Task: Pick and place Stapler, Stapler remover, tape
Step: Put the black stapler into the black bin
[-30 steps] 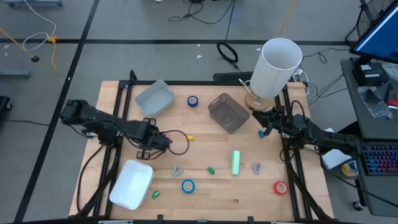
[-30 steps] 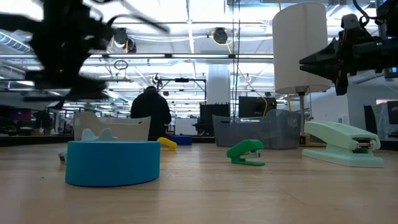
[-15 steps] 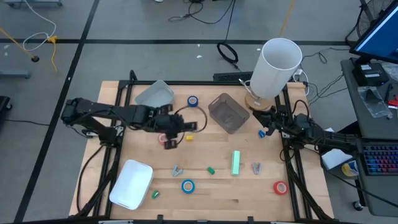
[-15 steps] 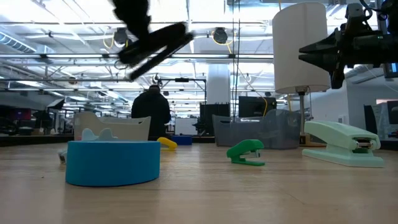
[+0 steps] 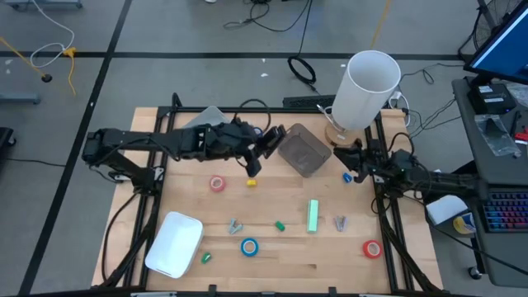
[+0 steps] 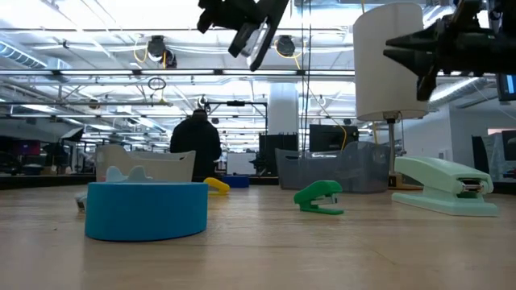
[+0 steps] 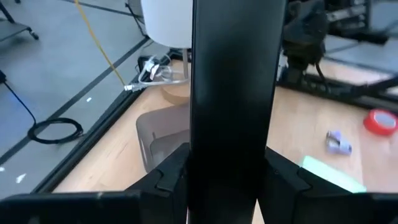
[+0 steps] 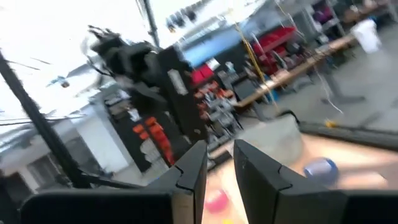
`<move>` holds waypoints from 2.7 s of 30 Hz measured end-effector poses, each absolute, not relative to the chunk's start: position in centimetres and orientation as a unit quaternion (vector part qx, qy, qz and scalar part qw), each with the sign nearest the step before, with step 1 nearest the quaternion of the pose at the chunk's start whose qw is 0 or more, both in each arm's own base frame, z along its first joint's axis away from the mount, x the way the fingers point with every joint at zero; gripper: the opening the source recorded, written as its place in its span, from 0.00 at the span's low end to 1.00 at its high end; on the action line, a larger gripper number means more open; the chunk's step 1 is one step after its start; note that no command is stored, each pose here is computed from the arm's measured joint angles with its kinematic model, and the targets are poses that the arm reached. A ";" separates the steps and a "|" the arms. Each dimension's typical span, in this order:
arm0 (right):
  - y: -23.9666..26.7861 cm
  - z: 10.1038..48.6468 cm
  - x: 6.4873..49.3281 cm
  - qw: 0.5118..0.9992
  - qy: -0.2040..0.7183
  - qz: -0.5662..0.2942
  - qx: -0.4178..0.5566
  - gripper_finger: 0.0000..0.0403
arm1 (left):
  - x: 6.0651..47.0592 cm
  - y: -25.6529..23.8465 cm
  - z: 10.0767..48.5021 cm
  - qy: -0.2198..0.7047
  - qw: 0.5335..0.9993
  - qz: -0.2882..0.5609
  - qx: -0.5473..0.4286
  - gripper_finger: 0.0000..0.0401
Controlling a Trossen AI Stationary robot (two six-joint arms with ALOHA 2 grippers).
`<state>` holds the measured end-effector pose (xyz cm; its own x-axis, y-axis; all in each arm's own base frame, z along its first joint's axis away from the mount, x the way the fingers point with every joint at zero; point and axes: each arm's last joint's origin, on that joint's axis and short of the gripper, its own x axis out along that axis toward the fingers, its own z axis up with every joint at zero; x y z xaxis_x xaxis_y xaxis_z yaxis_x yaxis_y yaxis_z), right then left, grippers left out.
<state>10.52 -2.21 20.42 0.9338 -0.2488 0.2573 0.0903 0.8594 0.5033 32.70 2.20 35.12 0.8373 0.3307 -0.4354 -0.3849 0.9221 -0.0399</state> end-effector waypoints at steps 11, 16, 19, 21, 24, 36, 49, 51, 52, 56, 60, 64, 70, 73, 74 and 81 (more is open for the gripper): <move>-1.6 23.0 13.6 0.965 -0.183 -0.041 0.182 0.19 | 32.7 2.2 35.1 0.217 0.958 0.171 -0.079 0.34; -1.0 25.5 16.5 0.983 -0.140 -0.033 0.117 0.19 | 32.6 2.2 34.8 0.230 0.955 0.172 -0.076 0.34; -0.8 26.7 18.0 0.989 -0.119 -0.032 0.082 0.19 | 32.4 2.2 34.4 0.254 0.949 0.174 -0.073 0.34; -0.7 27.4 18.7 0.992 -0.110 -0.032 0.062 0.19 | 32.2 2.0 34.1 0.270 0.944 0.175 -0.071 0.34; -0.7 28.4 19.5 0.994 -0.104 -0.036 0.026 0.19 | 32.0 1.5 33.9 0.288 0.940 0.172 -0.063 0.34; -0.7 30.6 23.8 0.997 -0.019 -0.052 -0.062 0.20 | 32.1 -0.5 32.8 0.344 0.928 0.121 0.069 0.34; -0.6 31.8 26.6 0.992 0.096 -0.043 -0.075 0.49 | 33.8 -0.6 29.1 0.418 0.899 0.114 0.063 0.34; -0.6 31.6 26.5 0.991 0.102 -0.043 -0.072 0.52 | 34.0 -0.5 29.2 0.409 0.903 0.117 0.060 0.34; -0.6 31.5 26.5 0.991 0.106 -0.042 -0.071 0.53 | 34.0 -0.5 29.2 0.408 0.904 0.116 0.058 0.34; -0.9 31.4 26.5 0.991 0.111 -0.046 -0.060 0.55 | 34.4 -0.6 29.5 0.387 0.916 0.097 0.034 0.34; -1.1 31.3 26.4 0.991 0.119 -0.041 -0.033 0.56 | 34.4 -0.8 29.5 0.386 0.918 0.094 0.026 0.34; -1.0 30.8 26.7 0.990 0.134 -0.032 -0.024 0.56 | 34.5 -0.7 29.6 0.382 0.919 0.093 0.024 0.34; -0.8 30.2 28.2 0.982 0.184 -0.018 -0.036 0.56 | 34.5 -0.8 29.6 0.382 0.920 0.091 0.018 0.34; -0.8 30.7 29.3 0.978 0.199 -0.012 -0.056 0.56 | 34.4 -0.8 29.5 0.386 0.917 0.094 0.010 0.34; -0.8 30.9 29.5 0.976 0.209 -0.011 -0.063 0.56 | 34.3 -0.8 29.4 0.390 0.916 0.095 0.009 0.34; -0.9 31.1 31.1 0.966 0.245 -0.004 -0.082 0.56 | 34.2 -0.7 29.3 0.399 0.911 0.100 -0.001 0.34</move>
